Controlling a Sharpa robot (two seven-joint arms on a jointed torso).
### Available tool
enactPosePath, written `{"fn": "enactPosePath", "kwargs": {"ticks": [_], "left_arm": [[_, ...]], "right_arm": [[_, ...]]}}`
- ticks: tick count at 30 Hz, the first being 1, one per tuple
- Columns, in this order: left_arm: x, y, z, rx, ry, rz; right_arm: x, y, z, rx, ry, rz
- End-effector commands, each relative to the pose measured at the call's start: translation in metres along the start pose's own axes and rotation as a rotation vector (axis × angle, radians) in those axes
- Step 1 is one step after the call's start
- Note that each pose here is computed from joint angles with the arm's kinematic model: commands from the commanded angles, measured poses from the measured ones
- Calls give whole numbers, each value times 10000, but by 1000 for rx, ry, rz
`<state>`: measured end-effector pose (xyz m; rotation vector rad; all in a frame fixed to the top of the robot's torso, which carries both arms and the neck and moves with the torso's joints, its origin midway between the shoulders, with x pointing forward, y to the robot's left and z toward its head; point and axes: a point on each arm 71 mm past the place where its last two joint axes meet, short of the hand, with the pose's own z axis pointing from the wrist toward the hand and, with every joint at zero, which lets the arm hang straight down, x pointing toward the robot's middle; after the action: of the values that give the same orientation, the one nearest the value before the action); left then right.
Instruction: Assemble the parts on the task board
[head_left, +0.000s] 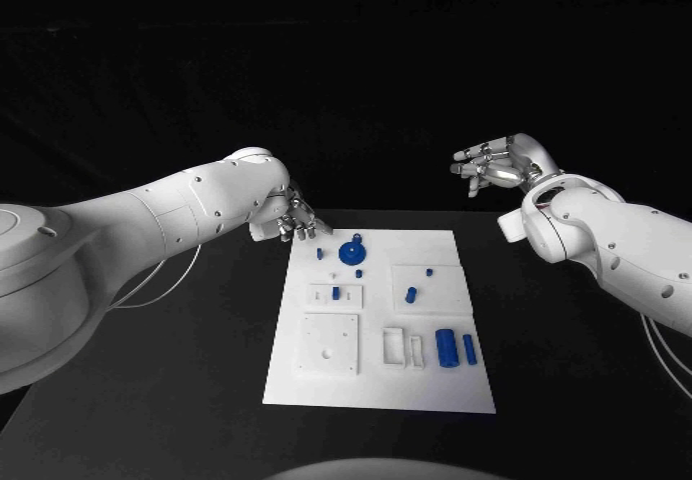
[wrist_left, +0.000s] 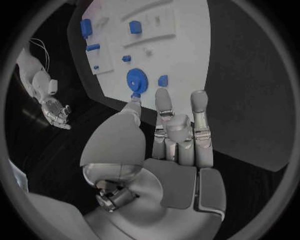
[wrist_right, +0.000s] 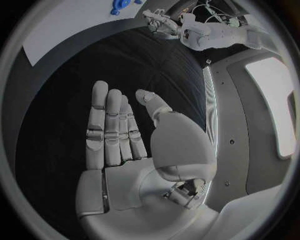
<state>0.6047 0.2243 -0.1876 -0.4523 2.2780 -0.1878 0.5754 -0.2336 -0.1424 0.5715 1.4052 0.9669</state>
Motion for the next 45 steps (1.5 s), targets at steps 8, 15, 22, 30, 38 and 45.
{"fn": "enactPosePath", "kwargs": {"ticks": [8, 15, 22, 30, 38, 45], "left_arm": [[58, 57, 76, 0, 27, 52], [112, 51, 105, 11, 44, 49], [137, 71, 119, 4, 66, 48], [152, 101, 133, -5, 79, 39], [178, 112, 146, -8, 87, 40], [207, 125, 161, -8, 94, 34]], "right_arm": [[7, 35, 3, -12, 4, -4], [14, 41, 7, -13, 5, -3], [17, 40, 9, -13, 10, -3], [11, 37, 8, -11, 11, -3], [14, 44, 10, -13, 12, -3], [17, 46, 11, -13, 12, -2]]}}
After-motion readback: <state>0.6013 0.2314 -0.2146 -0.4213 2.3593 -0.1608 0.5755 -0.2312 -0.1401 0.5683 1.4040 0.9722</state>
